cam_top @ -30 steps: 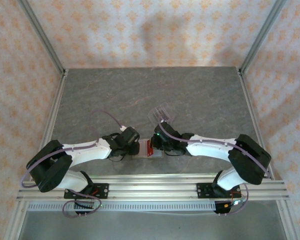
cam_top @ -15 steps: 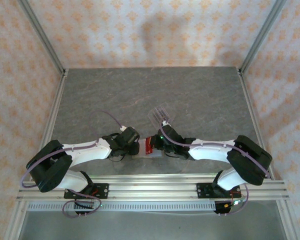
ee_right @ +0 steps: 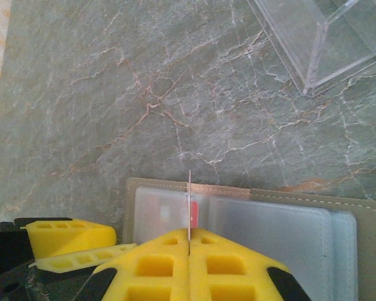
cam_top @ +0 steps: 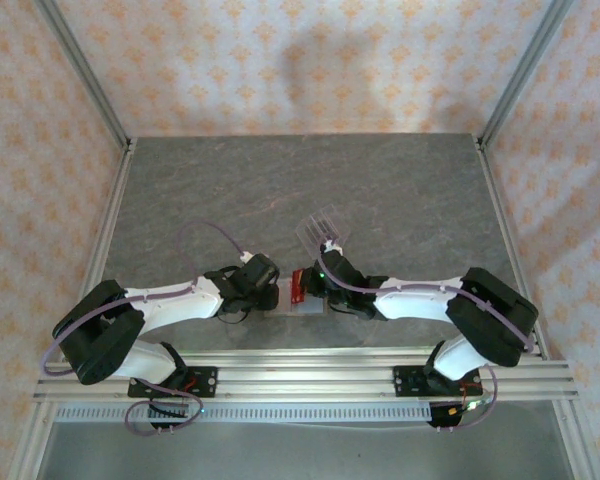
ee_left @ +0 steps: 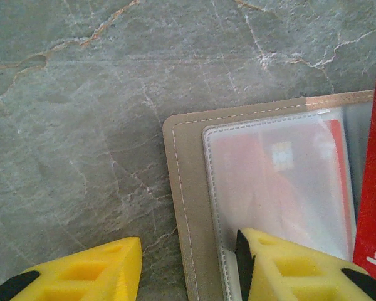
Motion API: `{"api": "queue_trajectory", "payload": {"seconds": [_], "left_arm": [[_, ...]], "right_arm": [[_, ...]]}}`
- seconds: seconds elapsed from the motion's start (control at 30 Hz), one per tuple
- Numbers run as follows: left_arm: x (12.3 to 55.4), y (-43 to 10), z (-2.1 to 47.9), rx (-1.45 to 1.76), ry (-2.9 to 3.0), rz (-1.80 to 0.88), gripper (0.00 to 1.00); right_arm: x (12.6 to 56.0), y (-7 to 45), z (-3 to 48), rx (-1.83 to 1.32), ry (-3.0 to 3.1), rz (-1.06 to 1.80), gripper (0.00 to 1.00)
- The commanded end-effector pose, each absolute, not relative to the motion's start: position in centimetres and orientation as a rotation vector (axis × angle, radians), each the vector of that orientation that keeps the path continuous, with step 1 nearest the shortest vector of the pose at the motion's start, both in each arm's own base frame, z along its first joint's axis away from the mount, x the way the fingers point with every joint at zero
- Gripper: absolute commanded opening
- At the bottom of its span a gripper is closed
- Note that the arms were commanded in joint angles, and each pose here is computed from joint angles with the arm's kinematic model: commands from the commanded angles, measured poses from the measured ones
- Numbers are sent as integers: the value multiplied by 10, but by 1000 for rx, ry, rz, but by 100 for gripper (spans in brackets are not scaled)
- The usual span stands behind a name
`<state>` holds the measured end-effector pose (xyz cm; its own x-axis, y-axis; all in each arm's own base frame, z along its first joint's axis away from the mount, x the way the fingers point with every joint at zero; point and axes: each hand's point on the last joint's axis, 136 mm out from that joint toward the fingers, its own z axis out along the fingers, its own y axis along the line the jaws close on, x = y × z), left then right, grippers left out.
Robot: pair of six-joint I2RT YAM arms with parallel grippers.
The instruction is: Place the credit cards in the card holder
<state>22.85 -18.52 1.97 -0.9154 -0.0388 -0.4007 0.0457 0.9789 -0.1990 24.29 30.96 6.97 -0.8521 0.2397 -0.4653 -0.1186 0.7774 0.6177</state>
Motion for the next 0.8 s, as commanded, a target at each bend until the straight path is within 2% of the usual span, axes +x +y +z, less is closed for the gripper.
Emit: {"api": "queue_trajectory", "payload": {"seconds": [0.0, 0.77], "left_arm": [[217, -172, 11, 11, 2766, -226, 44], [216, -170, 9, 4, 2770, -211, 44]], "right_arm": [[249, 305, 66, 90, 2403, 862, 0], [243, 307, 50, 202, 2335, 1129, 0]]}}
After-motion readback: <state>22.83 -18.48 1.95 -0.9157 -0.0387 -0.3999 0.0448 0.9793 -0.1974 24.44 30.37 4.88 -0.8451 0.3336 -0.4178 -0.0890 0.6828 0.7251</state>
